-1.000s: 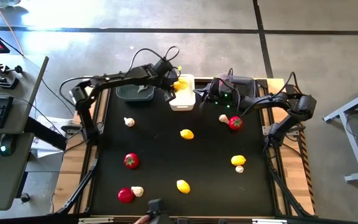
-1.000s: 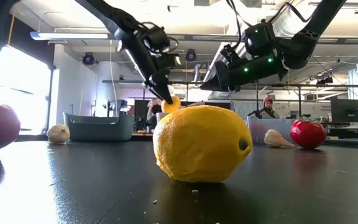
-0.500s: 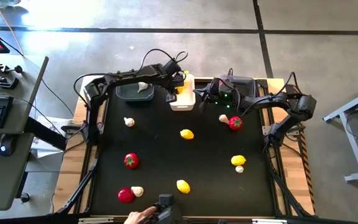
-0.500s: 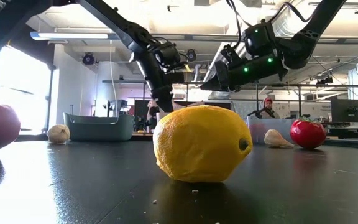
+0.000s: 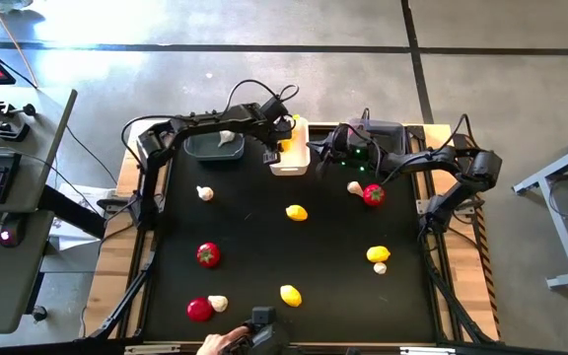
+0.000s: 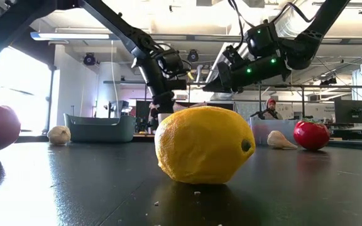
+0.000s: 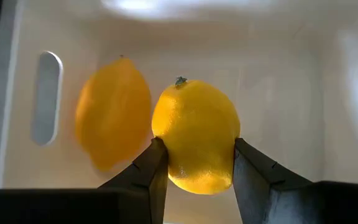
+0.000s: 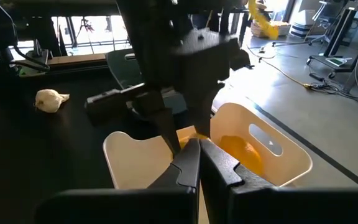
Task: Sort produce into baskets
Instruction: Put the yellow lemon into the white bin, then put the red tomato into the transparent bin
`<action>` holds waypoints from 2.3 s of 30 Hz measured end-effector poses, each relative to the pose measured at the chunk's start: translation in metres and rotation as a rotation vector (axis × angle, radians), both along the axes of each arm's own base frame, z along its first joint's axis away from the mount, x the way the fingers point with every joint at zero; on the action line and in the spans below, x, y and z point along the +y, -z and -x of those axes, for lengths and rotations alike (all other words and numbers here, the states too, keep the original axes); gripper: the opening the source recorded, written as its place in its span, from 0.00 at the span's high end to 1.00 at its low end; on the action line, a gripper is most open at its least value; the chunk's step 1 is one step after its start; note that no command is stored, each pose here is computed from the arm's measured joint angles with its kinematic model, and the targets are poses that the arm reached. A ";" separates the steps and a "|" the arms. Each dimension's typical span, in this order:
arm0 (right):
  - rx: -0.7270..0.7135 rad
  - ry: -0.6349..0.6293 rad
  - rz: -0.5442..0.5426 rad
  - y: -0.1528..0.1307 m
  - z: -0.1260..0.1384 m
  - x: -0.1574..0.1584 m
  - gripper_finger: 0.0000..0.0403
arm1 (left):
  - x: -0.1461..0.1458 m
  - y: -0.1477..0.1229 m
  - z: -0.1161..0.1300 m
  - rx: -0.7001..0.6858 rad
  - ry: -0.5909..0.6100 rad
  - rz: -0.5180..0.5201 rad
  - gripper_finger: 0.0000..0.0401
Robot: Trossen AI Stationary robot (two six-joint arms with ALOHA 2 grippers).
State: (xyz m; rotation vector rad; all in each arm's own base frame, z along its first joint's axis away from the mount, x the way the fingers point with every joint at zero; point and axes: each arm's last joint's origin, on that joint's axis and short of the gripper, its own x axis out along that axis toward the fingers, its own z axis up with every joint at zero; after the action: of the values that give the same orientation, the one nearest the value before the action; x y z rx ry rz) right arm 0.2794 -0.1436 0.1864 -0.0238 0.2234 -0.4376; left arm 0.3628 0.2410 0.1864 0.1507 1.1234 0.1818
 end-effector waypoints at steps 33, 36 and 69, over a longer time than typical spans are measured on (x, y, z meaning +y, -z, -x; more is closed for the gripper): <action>0.011 0.089 0.026 -0.002 0.002 -0.002 0.75 | 0.005 -0.016 -0.001 -0.256 -0.109 0.003 0.74; 0.023 0.092 0.018 -0.001 0.002 -0.002 0.82 | 0.000 -0.012 0.005 -0.327 -0.118 -0.007 0.86; 0.112 -0.253 -0.101 0.012 -0.022 0.075 1.00 | -0.200 -0.024 0.134 -0.823 0.098 0.026 1.00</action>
State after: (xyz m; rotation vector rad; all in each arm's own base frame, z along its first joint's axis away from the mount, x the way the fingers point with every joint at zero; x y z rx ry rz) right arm 0.3014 -0.0690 0.1742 0.0225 0.3485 -0.1728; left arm 0.2291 0.0415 0.2106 0.0912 0.2985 0.1217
